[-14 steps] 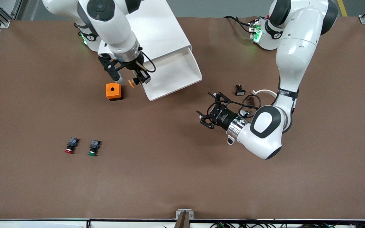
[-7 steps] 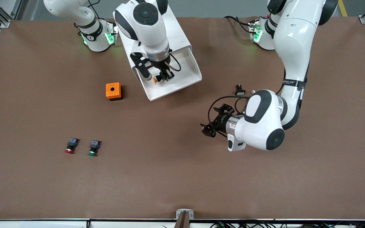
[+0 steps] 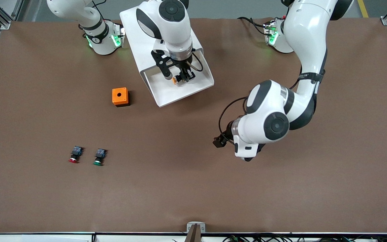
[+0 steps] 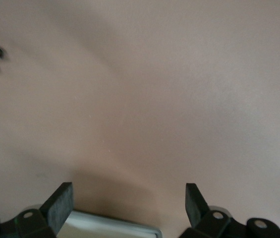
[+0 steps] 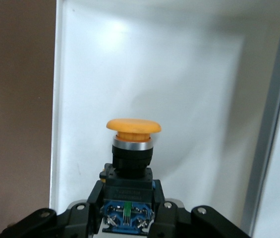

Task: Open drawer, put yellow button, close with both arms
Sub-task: 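Open the right gripper to release the button and raise it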

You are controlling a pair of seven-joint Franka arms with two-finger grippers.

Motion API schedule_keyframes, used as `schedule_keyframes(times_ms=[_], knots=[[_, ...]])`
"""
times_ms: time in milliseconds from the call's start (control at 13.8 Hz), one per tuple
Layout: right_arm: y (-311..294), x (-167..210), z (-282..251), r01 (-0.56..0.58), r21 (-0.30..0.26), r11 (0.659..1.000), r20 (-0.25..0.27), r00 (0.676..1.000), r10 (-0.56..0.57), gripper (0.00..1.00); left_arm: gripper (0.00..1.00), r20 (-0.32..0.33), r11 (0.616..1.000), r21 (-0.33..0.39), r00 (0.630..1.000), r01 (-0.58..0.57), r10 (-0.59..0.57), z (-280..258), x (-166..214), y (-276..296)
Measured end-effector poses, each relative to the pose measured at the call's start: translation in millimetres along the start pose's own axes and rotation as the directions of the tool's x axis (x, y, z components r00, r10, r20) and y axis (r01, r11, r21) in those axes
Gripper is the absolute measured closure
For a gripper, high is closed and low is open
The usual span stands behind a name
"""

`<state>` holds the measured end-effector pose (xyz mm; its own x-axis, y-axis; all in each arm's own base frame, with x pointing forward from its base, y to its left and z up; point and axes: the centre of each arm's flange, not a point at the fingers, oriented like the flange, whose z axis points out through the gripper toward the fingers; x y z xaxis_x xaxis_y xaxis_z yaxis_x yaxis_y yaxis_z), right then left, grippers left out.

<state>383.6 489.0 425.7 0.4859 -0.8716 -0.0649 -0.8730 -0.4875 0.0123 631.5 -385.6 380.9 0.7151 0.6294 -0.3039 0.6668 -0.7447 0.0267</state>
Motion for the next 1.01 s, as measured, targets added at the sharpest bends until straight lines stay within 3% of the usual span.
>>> schedule_keyframes(times_ms=[217,506,651,940,1012], knots=[[-8,-13,14,-0.015,-0.009,1.000,-0.006,1.000,0.015,0.59,0.00,-0.082,0.997,0.035,0.994,-0.069,0.071,-1,-31,7],[-21,-23,20,-0.040,-0.003,0.999,-0.008,0.999,0.040,0.58,0.00,-0.098,0.994,0.053,0.990,-0.093,0.098,5,-45,10],[-24,-22,15,-0.044,0.007,0.999,-0.006,0.999,0.044,0.43,0.00,-0.097,0.994,0.056,0.990,-0.099,0.104,7,-49,10],[-30,-14,-1,-0.002,-0.002,1.000,-0.019,1.000,0.002,0.03,0.00,-0.116,0.992,0.070,0.986,-0.110,0.117,10,-53,11],[-32,-9,-7,0.032,-0.011,0.999,-0.023,0.999,-0.032,0.00,0.00,-0.118,0.991,0.072,0.985,-0.114,0.122,11,-55,11]])
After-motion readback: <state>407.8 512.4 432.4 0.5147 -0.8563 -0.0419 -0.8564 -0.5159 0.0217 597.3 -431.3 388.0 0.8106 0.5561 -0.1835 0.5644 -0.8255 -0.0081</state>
